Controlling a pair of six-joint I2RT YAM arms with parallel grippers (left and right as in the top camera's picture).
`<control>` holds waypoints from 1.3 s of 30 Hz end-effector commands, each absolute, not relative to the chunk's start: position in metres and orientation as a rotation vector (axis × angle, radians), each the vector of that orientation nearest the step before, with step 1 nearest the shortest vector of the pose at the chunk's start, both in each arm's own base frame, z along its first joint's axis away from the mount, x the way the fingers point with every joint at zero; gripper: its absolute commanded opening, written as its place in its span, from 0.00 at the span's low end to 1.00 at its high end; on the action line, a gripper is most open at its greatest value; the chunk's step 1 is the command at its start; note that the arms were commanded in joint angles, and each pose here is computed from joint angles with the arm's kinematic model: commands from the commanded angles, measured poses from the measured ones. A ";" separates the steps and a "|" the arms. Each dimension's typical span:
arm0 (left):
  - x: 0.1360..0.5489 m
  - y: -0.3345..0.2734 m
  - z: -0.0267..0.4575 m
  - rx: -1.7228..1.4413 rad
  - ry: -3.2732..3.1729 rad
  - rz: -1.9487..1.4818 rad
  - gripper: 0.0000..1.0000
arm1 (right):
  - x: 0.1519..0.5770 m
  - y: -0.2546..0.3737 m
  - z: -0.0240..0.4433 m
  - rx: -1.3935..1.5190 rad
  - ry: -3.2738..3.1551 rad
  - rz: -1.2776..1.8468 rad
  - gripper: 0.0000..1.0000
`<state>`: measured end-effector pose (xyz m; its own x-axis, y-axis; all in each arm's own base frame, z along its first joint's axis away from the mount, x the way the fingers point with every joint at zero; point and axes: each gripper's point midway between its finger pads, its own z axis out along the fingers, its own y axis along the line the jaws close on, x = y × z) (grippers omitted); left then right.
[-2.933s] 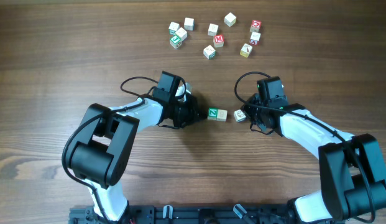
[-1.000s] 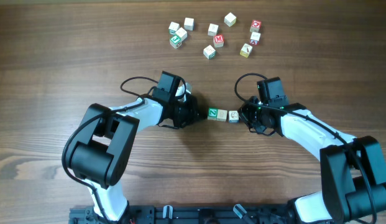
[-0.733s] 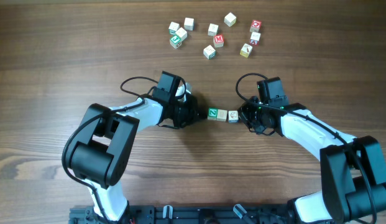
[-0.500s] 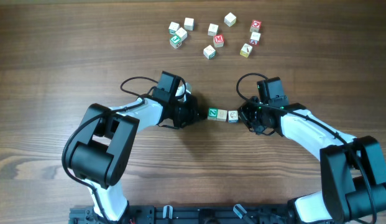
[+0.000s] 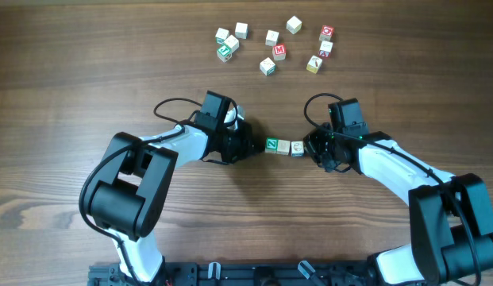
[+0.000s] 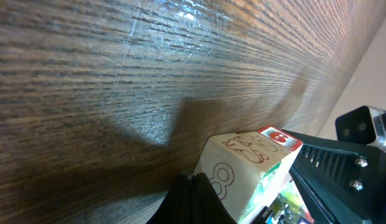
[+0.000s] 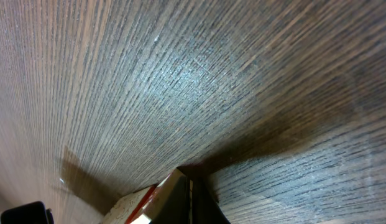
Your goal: Form a horizontal line
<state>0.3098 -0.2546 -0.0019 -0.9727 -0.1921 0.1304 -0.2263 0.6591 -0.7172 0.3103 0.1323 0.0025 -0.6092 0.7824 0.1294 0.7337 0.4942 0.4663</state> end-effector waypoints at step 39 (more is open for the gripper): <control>0.306 -0.251 -0.013 0.344 -2.837 1.191 0.04 | 0.307 0.135 0.001 1.685 2.507 0.791 0.05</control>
<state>0.3098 -0.2546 -0.0017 -0.9727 -0.1921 0.1301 -0.2260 0.6589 -0.7174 0.3097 0.1342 0.0031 -0.4576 0.8594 0.2282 0.8380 0.3310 0.4338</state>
